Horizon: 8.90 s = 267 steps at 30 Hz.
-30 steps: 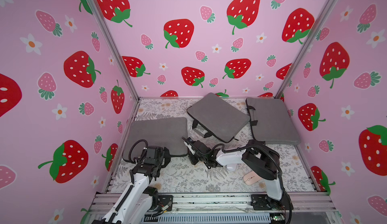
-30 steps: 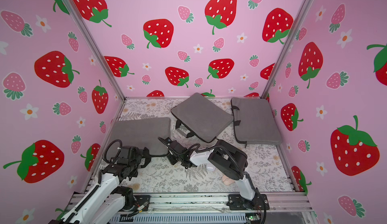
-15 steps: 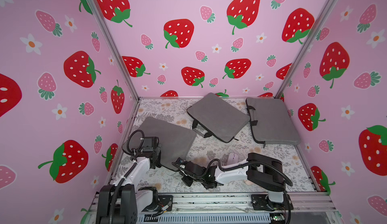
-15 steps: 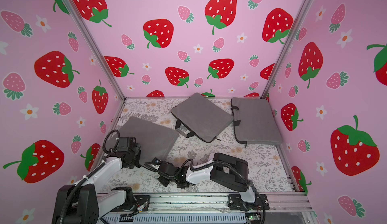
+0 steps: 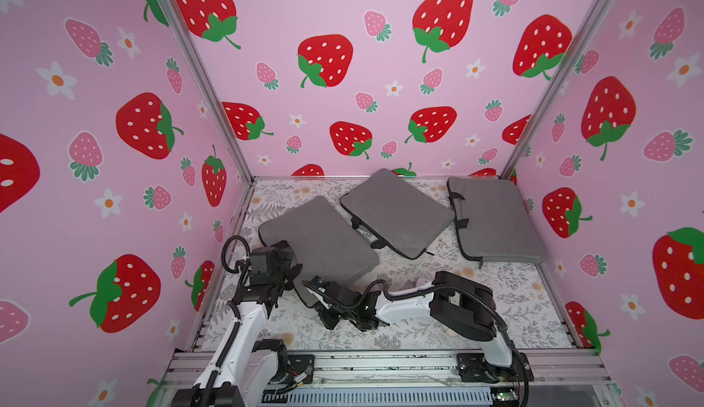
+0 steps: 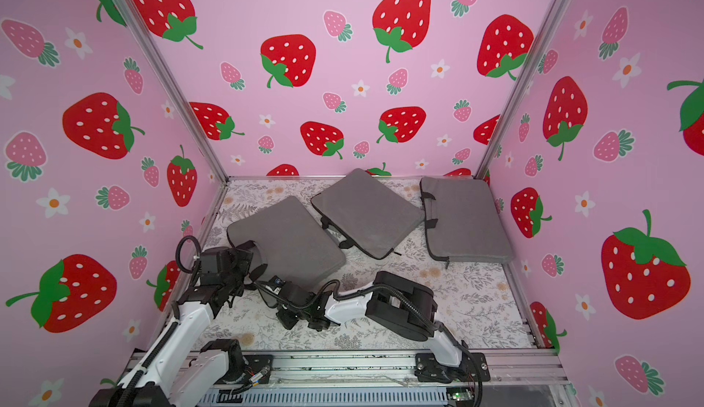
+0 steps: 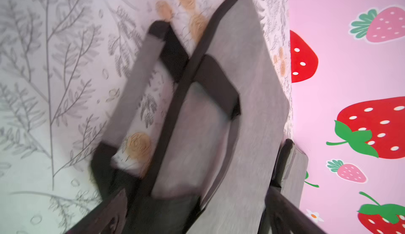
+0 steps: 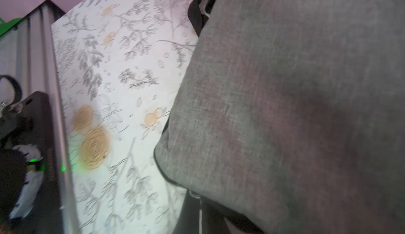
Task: Put the mouse into the laptop bag
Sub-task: Zip the zipper on the zippered laptop bag, then adjust the zippered laptop bag at the corner of the board, then unzip the zipper on the zippered laptop bag.
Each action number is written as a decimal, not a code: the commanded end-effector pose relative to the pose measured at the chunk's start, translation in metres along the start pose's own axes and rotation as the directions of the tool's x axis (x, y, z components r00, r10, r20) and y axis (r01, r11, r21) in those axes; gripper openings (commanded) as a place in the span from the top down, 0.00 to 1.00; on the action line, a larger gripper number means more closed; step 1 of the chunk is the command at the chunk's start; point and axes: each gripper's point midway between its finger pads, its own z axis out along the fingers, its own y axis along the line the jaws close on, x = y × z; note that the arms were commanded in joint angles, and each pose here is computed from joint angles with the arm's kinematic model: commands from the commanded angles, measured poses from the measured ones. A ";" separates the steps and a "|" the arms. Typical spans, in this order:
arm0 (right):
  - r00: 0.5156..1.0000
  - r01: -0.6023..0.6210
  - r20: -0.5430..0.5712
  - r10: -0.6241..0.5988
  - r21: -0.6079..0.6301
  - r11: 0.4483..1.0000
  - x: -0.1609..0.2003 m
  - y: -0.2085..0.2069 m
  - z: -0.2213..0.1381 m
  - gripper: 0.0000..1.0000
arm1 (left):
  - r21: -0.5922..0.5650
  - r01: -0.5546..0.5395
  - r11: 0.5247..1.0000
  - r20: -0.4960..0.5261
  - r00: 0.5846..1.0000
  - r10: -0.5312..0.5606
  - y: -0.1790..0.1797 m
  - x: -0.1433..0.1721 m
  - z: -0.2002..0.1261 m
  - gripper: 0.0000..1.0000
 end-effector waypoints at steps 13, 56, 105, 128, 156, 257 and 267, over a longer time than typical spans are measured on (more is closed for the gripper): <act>0.996 -0.087 0.032 0.086 0.033 0.996 -0.046 -0.037 0.025 1.00 | -0.004 0.087 0.996 -0.193 0.977 -0.086 0.032 0.063 0.020 0.10; 0.997 -0.078 0.013 0.079 0.380 0.922 -0.010 -0.129 -0.040 0.49 | -0.124 0.014 0.992 -0.158 0.987 -0.033 0.032 0.036 0.018 0.96; 0.989 -0.120 0.108 0.105 0.148 0.982 -0.028 -0.058 -0.003 0.36 | -0.505 -0.027 0.862 0.195 0.970 0.145 0.038 -0.084 -0.041 0.07; 0.989 -0.136 0.086 0.121 0.199 0.971 -0.044 -0.082 0.026 0.35 | -0.350 0.104 0.931 -0.095 0.985 -0.145 0.068 -0.005 0.059 0.13; 0.972 -0.025 0.194 -0.129 0.635 0.772 -0.041 -0.223 -0.237 0.16 | 0.165 -0.220 0.961 -0.025 0.974 0.227 -0.034 -0.018 0.024 0.11; 0.919 -0.390 0.228 0.321 0.417 0.821 0.098 -0.281 -0.221 1.00 | 0.570 -0.381 0.727 -0.328 0.706 0.627 -0.134 0.357 0.061 0.23; 0.925 -0.374 0.228 0.305 0.396 0.838 0.096 -0.267 -0.225 1.00 | 0.523 -0.422 0.741 -0.348 0.688 0.637 -0.141 0.379 0.086 1.00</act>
